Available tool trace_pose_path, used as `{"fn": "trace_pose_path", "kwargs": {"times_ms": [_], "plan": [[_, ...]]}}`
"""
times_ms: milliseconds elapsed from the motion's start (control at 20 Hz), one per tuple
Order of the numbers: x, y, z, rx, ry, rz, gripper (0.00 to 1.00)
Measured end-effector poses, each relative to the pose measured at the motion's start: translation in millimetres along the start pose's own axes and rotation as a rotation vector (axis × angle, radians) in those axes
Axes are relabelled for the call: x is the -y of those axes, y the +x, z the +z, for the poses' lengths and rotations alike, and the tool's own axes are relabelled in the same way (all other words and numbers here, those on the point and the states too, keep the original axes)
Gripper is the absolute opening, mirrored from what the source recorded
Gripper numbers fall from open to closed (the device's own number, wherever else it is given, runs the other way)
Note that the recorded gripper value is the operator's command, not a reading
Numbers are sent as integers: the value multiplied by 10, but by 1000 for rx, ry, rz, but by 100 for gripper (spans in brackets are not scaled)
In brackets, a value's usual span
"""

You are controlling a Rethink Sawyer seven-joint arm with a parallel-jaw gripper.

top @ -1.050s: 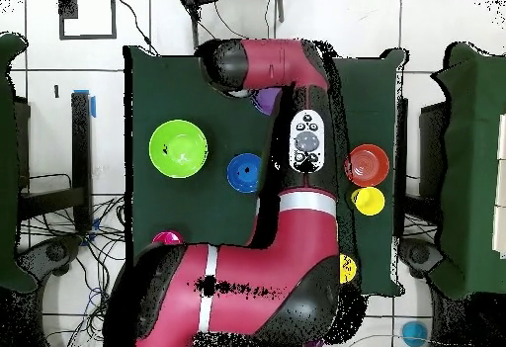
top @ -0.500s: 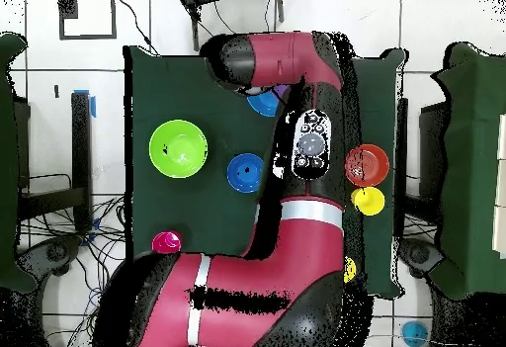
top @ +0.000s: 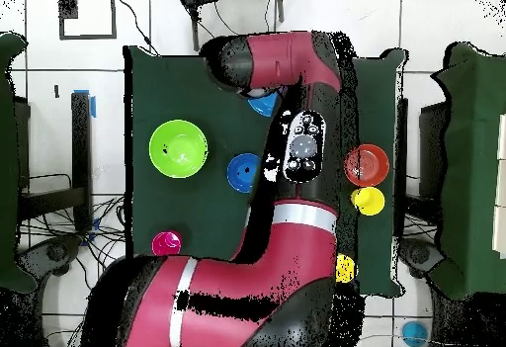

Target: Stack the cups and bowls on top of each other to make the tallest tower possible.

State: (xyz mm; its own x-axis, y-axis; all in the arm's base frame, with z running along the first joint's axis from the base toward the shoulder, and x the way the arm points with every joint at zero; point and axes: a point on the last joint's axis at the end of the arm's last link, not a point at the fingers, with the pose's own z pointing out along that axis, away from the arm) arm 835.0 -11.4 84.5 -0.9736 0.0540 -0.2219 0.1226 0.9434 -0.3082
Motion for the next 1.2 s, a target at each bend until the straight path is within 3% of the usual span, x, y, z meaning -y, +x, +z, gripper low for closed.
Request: {"fn": "trace_pose_path", "kwargs": {"times_ms": [300,700,950,1200], "plan": [[-188,50,-52,-1,44,-47,0],[-509,134,-68,-40,106,-111,0],[-664,165,39,-37,129,-142,0],[-681,233,249,-50,148,-156,0]]}}
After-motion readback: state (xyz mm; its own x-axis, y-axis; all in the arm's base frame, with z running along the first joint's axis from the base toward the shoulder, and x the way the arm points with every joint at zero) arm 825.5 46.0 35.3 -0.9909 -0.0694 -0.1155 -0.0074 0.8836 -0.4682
